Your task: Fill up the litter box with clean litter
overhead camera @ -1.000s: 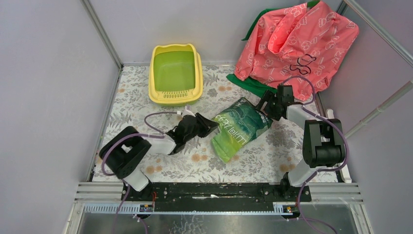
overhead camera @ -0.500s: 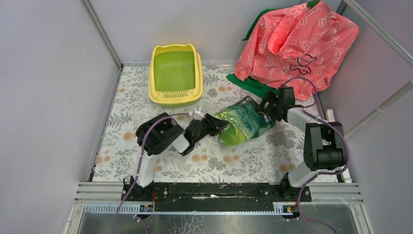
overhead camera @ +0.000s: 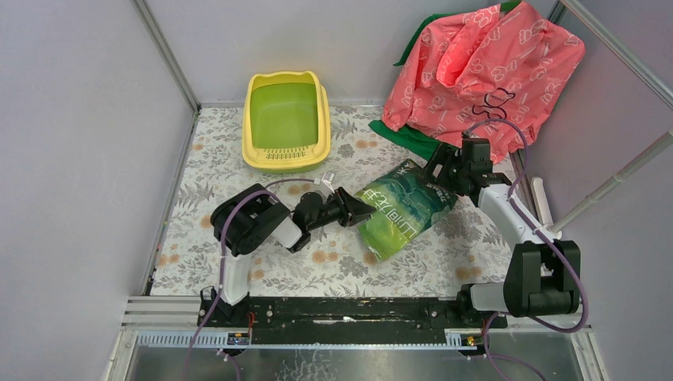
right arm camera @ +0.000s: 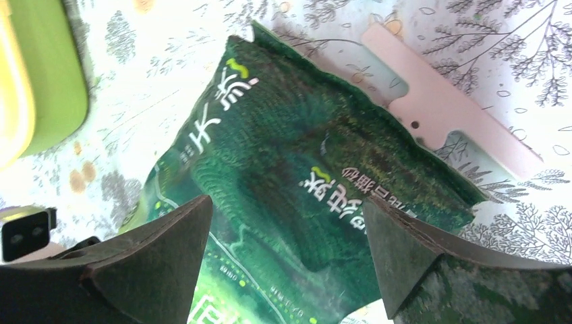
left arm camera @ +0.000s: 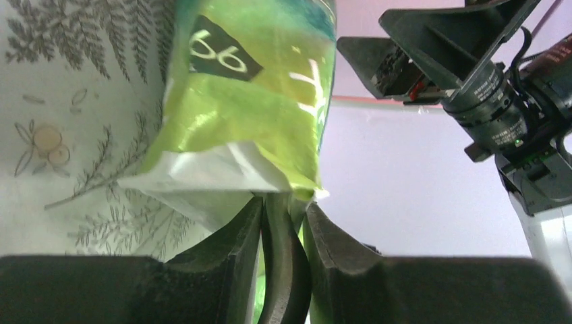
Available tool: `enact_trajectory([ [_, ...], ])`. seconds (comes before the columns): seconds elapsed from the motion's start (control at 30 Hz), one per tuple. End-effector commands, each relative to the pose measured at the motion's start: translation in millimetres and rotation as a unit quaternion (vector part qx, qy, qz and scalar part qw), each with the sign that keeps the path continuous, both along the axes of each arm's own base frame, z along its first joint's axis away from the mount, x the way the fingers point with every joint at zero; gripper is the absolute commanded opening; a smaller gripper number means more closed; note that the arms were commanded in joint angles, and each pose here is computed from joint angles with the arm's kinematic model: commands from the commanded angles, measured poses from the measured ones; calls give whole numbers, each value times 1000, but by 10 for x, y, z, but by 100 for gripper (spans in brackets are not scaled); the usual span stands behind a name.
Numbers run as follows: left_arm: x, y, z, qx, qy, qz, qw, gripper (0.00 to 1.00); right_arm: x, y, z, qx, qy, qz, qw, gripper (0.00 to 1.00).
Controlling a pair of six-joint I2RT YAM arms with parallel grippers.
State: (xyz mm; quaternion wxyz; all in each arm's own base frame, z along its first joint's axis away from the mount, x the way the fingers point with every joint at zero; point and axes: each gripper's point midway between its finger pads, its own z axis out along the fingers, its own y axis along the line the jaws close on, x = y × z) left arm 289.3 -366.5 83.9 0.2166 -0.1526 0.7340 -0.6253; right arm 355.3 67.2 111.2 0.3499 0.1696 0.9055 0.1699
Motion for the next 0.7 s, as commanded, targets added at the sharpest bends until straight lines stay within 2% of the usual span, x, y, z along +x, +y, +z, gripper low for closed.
enact_trajectory([
  [0.0,-184,137,341,-41,-52,-47,997,0,-90,140,242,14,-12,40,999,90],
  [0.43,-349,622,246,-53,-29,-24,998,0,-209,188,181,25,-2,53,998,90],
  [0.67,-389,825,87,-34,-1,-5,999,0,-230,192,183,26,-2,55,998,89],
])
